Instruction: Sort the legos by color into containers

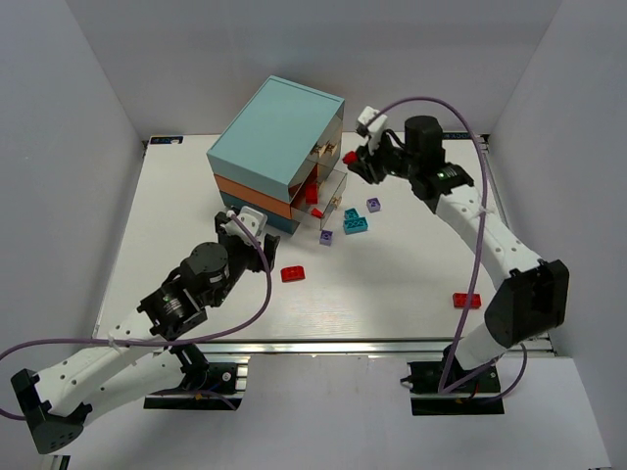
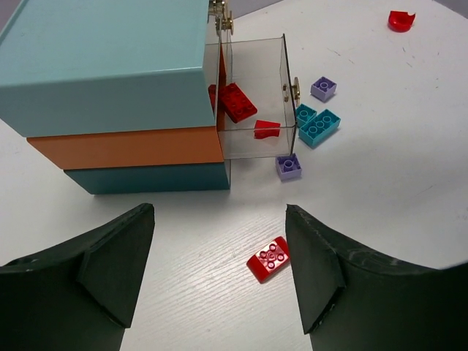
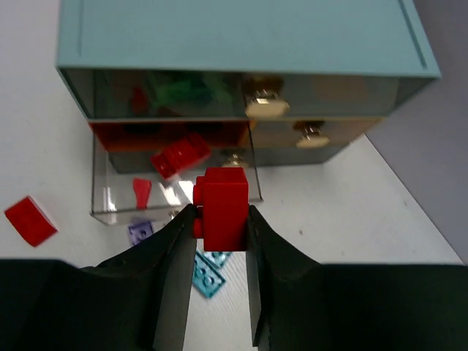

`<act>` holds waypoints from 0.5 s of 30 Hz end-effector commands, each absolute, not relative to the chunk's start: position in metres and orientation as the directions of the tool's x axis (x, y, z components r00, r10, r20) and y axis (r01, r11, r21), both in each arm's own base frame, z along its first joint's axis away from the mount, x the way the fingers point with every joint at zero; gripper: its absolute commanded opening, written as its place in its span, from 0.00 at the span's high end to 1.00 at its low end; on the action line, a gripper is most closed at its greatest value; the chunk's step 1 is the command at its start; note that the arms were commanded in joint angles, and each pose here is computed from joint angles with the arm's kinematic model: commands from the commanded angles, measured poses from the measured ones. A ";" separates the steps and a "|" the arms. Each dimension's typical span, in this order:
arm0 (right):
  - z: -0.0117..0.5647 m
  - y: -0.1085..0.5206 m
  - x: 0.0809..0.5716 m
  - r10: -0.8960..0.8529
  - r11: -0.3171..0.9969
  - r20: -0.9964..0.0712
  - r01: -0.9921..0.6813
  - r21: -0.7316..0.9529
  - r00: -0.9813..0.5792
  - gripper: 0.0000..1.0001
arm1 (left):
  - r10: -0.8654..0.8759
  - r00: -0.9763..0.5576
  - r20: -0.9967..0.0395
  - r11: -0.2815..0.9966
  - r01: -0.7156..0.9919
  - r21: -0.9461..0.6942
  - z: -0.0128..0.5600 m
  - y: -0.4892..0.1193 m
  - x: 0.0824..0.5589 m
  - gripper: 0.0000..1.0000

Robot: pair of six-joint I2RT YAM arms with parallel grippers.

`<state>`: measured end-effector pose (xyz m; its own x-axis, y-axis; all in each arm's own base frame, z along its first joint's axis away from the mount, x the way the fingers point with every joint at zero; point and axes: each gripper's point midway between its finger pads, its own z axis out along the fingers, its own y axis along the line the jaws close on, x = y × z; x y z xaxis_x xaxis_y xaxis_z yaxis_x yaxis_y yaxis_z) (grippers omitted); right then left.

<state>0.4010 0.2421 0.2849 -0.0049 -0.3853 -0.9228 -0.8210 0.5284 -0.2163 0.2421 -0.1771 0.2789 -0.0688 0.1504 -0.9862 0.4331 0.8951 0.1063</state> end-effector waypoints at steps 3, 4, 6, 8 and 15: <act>0.273 0.294 0.414 -0.390 0.487 -0.919 -0.861 -0.148 -0.063 0.98 | 0.168 -0.056 -0.984 0.875 0.469 0.122 0.274 -0.183 0.240 0.18; 0.257 0.307 0.420 -0.405 0.484 -0.910 -0.865 -0.131 -0.089 0.98 | 0.175 -0.055 -0.983 0.871 0.475 0.129 0.273 -0.184 0.240 0.17; 0.249 0.319 0.434 -0.417 0.502 -0.902 -0.856 -0.126 -0.112 0.94 | 0.183 -0.057 -0.981 0.863 0.488 0.133 0.270 -0.187 0.239 0.16; 0.248 0.324 0.441 -0.422 0.512 -0.898 -0.850 -0.126 -0.121 0.89 | 0.190 -0.055 -0.980 0.852 0.506 0.137 0.270 -0.190 0.238 0.15; 0.215 0.322 0.445 -0.453 0.541 -0.868 -0.836 -0.089 -0.201 0.46 | 0.187 -0.063 -0.980 0.842 0.524 0.127 0.267 -0.195 0.237 0.13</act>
<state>0.4371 0.3226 0.1833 -0.2377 -0.4883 -0.8397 -0.8562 0.5136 -0.0563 0.2390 -0.1893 0.2644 -0.0761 0.2007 -0.9767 0.4990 0.8557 0.1370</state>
